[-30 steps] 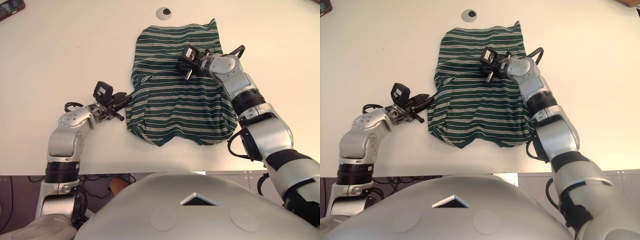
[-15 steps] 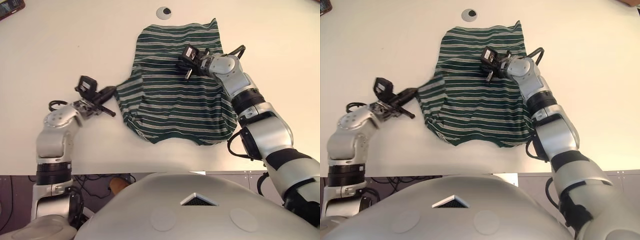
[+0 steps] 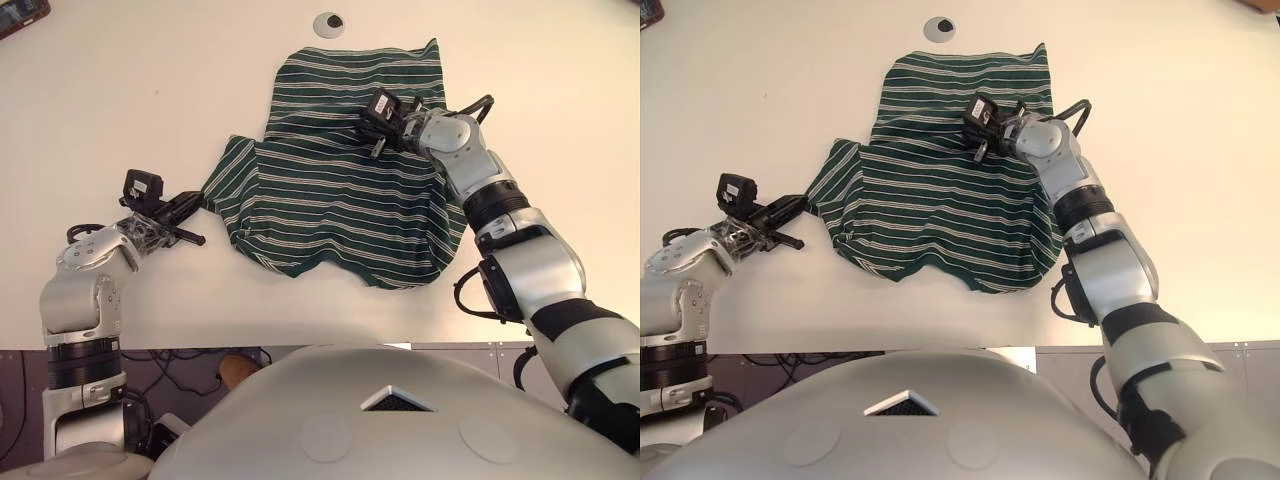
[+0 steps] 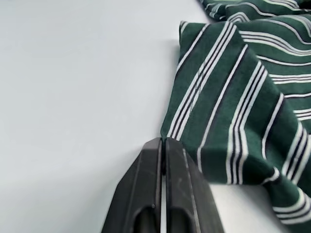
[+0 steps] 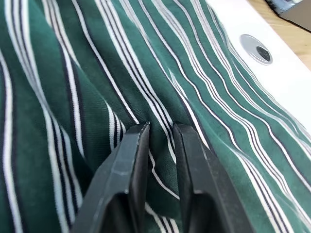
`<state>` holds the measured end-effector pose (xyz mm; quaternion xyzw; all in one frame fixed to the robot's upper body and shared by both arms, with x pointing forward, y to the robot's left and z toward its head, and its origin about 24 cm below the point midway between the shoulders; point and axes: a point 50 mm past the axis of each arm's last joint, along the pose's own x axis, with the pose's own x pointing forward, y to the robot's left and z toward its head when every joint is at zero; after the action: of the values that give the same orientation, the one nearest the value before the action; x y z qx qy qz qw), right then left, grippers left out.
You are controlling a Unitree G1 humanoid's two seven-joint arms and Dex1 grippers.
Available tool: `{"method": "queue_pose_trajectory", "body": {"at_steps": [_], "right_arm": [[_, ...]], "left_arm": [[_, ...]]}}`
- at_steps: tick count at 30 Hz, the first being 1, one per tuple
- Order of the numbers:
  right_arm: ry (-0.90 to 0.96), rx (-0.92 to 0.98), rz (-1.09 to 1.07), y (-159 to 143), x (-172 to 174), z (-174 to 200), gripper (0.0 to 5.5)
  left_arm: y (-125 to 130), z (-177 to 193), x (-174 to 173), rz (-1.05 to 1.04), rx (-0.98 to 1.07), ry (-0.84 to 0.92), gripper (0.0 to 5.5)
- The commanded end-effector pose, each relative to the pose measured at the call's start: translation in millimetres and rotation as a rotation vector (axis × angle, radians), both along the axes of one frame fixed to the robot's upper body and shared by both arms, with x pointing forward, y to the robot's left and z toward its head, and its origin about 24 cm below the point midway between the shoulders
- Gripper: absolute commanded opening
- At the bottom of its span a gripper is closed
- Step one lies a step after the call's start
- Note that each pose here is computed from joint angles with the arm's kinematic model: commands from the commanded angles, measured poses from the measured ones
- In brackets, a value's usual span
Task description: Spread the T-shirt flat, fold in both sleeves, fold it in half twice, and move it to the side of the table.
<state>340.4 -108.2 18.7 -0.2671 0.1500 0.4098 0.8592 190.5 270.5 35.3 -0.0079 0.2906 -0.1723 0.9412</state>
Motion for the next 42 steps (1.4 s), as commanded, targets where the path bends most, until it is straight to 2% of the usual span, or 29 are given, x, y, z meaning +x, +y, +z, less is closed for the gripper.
{"method": "queue_pose_trajectory", "body": {"at_steps": [1, 8, 12, 19, 23, 28, 31, 34, 35, 38, 42], "right_arm": [[-0.014, 0.059, -0.009, 3, 1, 6, 0.89], [0.014, 0.016, -0.004, 1, -4, -3, 0.89], [0.016, 0.038, -0.023, 2, -1, 0, 0.89], [0.028, 0.072, -0.066, -1, 1, 4, 0.89], [0.031, 0.157, -0.129, -6, 6, 15, 0.89], [0.068, 0.346, -0.203, -32, 11, 48, 0.89], [0.072, 0.333, -0.138, -58, 2, 67, 0.89], [0.14, 0.203, -0.083, -97, -15, 70, 0.89], [0.164, 0.168, -0.083, -111, -20, 70, 0.89], [0.2, 0.116, -0.121, -139, -30, 70, 0.89], [0.258, 0.116, -0.122, -149, -41, 66, 0.89]], "left_arm": [[-16, 22, 9, -0.072, 0.01, -0.122, 0.04], [-72, 37, 2, -0.408, -0.038, -0.134, 0.04], [-96, 26, 1, -0.519, -0.041, -0.093, 0.04], [-103, 2, -6, -0.563, 0.025, 0.008, 0.04], [-103, 6, -6, -0.562, 0.006, 0.002, 0.63], [-88, 46, -5, -0.538, -0.138, -0.107, 0.63], [-80, 26, -9, -0.511, -0.082, -0.003, 0.63], [-79, -12, -33, -0.565, 0.032, 0.181, 0.63], [-83, -18, -41, -0.595, 0.03, 0.213, 0.43], [-98, -23, -52, -0.648, -0.022, 0.237, 0.43], [-111, -22, -63, -0.695, -0.037, 0.251, 0.43]]}}
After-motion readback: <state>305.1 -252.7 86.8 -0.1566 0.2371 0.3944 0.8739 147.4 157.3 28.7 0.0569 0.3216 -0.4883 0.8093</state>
